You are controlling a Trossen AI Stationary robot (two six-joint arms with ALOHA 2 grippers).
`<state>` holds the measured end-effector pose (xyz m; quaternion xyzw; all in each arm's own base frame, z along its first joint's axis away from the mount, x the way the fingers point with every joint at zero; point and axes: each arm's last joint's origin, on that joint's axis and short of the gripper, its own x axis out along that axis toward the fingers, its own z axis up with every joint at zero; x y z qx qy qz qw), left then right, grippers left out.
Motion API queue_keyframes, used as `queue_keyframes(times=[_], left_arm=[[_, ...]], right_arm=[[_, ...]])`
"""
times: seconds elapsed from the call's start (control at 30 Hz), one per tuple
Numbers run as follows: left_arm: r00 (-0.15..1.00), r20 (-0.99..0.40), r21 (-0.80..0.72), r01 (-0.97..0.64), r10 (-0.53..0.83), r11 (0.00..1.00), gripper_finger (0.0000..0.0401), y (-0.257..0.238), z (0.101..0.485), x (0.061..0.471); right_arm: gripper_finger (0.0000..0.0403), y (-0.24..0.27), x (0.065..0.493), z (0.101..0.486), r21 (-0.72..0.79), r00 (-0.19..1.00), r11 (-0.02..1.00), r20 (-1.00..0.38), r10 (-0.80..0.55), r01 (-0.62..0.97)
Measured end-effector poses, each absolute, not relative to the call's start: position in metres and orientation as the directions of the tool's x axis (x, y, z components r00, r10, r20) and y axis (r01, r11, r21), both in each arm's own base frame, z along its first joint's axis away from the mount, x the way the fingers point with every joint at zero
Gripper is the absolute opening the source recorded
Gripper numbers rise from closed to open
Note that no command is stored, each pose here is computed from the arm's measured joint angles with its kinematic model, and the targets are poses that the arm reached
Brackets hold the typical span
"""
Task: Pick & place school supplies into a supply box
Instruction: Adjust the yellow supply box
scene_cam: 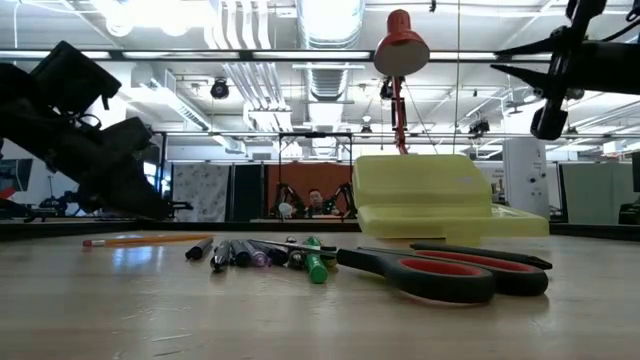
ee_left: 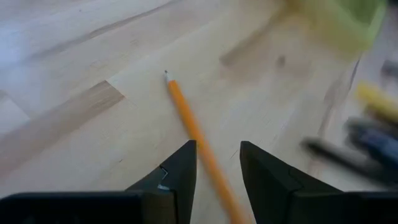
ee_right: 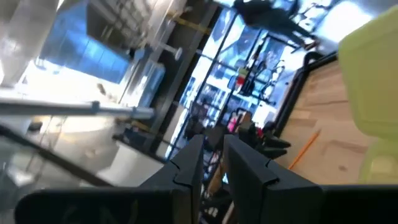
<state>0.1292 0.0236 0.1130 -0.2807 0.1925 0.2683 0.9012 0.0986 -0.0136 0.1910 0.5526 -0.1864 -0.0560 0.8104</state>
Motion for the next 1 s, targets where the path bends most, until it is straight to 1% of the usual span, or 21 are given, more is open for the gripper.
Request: queue_keyframes(times=[0.03,0.1,0.17,0.2,0.23,0.3,0.4,0.57,0.67,0.77,0.83,0.93,1.0], left_arm=[[0.794,-0.476,-0.523,-0.601,0.377,0.605,0.0108,0.024,0.116,0.131],[0.814,-0.44,-0.74,-0.568,0.381,0.359,0.0108,0.024,0.12,0.133],[0.819,-0.427,-0.851,-0.507,0.383,0.137,0.0108,0.024,0.122,0.134],[0.818,-0.426,-0.876,-0.48,0.387,0.051,0.0108,0.024,0.122,0.134],[0.812,-0.428,-0.886,-0.463,0.397,-0.008,0.0108,0.025,0.121,0.134],[0.803,-0.426,-0.897,-0.435,0.417,-0.078,0.0108,0.025,0.121,0.133],[0.789,-0.419,-0.901,-0.421,0.45,-0.102,0.0108,0.026,0.122,0.133],[0.783,-0.42,-0.901,-0.421,0.459,-0.105,0.0108,0.026,0.122,0.133],[0.775,-0.416,-0.901,-0.42,0.476,-0.105,0.0108,0.027,0.122,0.132],[0.743,-0.404,-0.903,-0.416,0.533,-0.104,0.0108,0.029,0.122,0.132],[0.742,-0.4,-0.905,-0.412,0.539,-0.104,0.0108,0.029,0.122,0.132],[0.751,-0.377,-0.915,-0.392,0.542,-0.094,0.0108,0.029,0.125,0.133],[0.761,-0.332,-0.929,-0.367,0.557,-0.052,0.0108,0.029,0.129,0.134]], right_arm=[[0.0059,-0.014,0.099,0.191,0.922,0.921,0.369,0.238,-0.308,-0.115],[0.0059,-0.014,0.1,0.19,0.923,0.921,0.37,0.227,-0.317,-0.101],[0.0059,-0.014,0.101,0.19,0.92,0.922,0.383,0.22,-0.317,-0.088],[0.0059,-0.014,0.102,0.19,0.916,0.922,0.392,0.222,-0.317,-0.086],[0.0059,-0.014,0.102,0.19,0.911,0.921,0.404,0.227,-0.317,-0.085],[0.0059,-0.015,0.103,0.191,0.898,0.919,0.432,0.235,-0.317,-0.08],[0.0059,-0.015,0.103,0.192,0.881,0.908,0.47,0.238,-0.345,-0.052],[0.0059,-0.02,0.101,0.191,0.876,0.836,0.479,0.222,-0.502,0.055],[0.0059,-0.023,0.098,0.191,0.885,0.759,0.447,0.202,-0.62,0.13],[0.0059,-0.026,0.098,0.185,0.885,0.701,0.408,0.144,-0.699,0.225],[0.0059,-0.026,0.098,0.18,0.876,0.696,0.394,0.1,-0.711,0.277],[0.0059,-0.026,0.099,0.175,0.878,0.71,0.371,0.054,-0.702,0.301],[0.0059,-0.025,0.1,0.173,0.876,0.728,0.376,0.042,-0.685,0.303]])
